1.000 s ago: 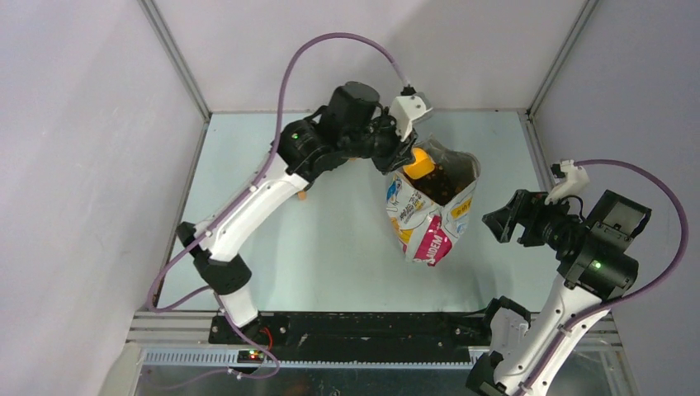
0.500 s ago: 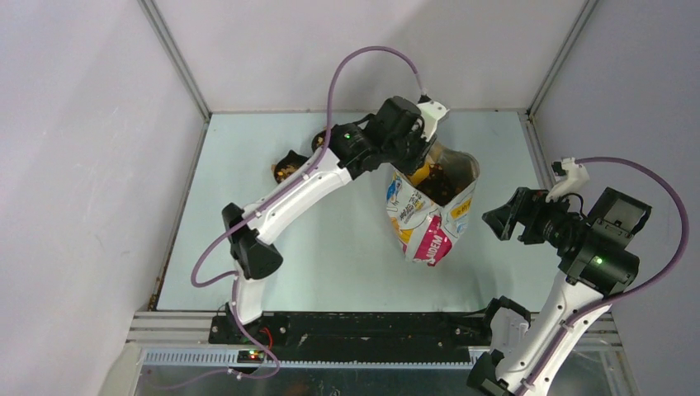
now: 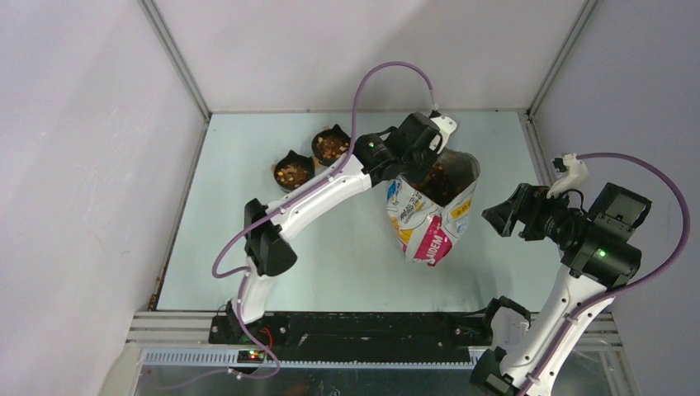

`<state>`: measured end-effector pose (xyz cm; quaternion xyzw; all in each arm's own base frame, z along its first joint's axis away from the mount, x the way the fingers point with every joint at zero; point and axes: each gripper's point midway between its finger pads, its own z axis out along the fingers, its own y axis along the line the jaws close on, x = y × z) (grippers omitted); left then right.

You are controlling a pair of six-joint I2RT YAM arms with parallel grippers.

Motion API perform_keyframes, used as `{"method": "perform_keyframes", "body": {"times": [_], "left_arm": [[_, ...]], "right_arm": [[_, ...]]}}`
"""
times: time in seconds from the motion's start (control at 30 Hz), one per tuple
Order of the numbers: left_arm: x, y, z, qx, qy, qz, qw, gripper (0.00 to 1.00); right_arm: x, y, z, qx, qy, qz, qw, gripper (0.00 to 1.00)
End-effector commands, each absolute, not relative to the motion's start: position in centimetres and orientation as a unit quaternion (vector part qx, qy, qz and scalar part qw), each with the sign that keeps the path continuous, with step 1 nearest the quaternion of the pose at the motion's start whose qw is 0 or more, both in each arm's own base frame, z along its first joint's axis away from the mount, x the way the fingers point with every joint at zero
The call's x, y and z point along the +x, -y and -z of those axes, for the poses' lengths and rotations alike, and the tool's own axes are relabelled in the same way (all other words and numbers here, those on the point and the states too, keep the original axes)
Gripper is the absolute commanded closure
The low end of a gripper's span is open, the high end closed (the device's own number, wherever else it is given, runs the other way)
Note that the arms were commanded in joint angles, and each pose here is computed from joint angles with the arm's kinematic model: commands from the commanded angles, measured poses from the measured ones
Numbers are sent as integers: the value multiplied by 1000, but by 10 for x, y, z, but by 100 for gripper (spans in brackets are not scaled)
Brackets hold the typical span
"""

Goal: Serve the pet food

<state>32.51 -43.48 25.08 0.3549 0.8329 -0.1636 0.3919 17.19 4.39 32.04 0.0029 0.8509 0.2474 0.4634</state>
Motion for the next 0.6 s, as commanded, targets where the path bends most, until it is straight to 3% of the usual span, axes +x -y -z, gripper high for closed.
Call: {"method": "perform_keyframes", "body": {"times": [0.0,0.3,0.57], "left_arm": [[340,426,-246,337,-835,119,418,100],[325,443,-208,336,-855,144,368,100],[295,462,-217,309,-863,248,313,100]], "right_arm": [[176,-46,-325,-7,-843,-257,472,16],[178,-47,-328,-8,-840,-262,475,16],[181,-43,-325,1,-843,-261,470,17]]}}
